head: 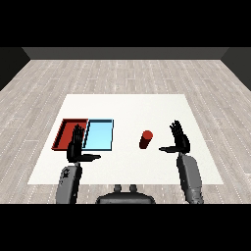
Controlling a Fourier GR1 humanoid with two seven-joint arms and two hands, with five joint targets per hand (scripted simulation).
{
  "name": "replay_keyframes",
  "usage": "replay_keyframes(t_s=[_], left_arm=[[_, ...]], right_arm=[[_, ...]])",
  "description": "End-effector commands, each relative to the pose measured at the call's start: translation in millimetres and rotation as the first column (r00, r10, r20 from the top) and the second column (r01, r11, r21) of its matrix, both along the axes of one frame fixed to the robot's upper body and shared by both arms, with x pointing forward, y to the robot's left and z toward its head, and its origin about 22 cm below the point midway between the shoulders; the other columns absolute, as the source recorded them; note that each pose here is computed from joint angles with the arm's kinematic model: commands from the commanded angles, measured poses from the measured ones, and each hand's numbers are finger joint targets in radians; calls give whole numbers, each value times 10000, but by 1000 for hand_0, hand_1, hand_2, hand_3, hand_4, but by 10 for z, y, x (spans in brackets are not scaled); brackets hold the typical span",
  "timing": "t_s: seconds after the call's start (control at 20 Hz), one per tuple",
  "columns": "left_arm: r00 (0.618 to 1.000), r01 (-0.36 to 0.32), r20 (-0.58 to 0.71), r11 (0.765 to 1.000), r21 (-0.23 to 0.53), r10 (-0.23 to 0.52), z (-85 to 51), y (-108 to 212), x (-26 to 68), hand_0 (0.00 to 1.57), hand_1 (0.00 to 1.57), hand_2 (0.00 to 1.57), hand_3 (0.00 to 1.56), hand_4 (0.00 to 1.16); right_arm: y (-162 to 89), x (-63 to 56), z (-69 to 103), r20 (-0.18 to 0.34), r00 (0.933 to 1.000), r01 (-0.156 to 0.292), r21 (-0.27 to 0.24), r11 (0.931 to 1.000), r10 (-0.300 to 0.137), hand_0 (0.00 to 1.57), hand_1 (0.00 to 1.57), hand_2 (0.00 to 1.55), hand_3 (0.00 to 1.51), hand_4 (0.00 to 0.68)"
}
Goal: Pick the red can and put it in the red box
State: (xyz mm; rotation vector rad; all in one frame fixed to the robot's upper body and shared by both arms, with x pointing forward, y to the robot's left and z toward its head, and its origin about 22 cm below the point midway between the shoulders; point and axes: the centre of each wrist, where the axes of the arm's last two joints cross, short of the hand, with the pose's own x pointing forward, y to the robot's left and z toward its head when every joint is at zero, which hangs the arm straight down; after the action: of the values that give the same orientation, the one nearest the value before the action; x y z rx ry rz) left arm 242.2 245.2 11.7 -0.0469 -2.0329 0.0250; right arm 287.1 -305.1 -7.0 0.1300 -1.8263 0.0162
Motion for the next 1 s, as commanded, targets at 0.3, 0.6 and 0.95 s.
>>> replay_keyframes(t_s=[0.3, 0.6, 0.95], left_arm=[[9998, -203, -90, 9998, -89, 202, -86, 60, 19, 0, 0, 0, 0, 0], [10000, -67, 42, 9998, -208, 68, 23, 46, 6, 0, 0, 0, 0, 0], [9999, -123, -77, 9993, -342, 120, -69, 67, 6, 0, 0, 0, 0, 0]], right_arm=[[459, 219, -188, -880, 9954, -333, 492, 9982, 376, 0, 0, 0, 0, 0], [565, 203, -603, -974, 9920, -758, 486, 9959, 802, 0, 0, 0, 0, 0], [622, 273, -619, -1262, 9879, -757, 1141, 9906, 901, 0, 0, 0, 0, 0]])
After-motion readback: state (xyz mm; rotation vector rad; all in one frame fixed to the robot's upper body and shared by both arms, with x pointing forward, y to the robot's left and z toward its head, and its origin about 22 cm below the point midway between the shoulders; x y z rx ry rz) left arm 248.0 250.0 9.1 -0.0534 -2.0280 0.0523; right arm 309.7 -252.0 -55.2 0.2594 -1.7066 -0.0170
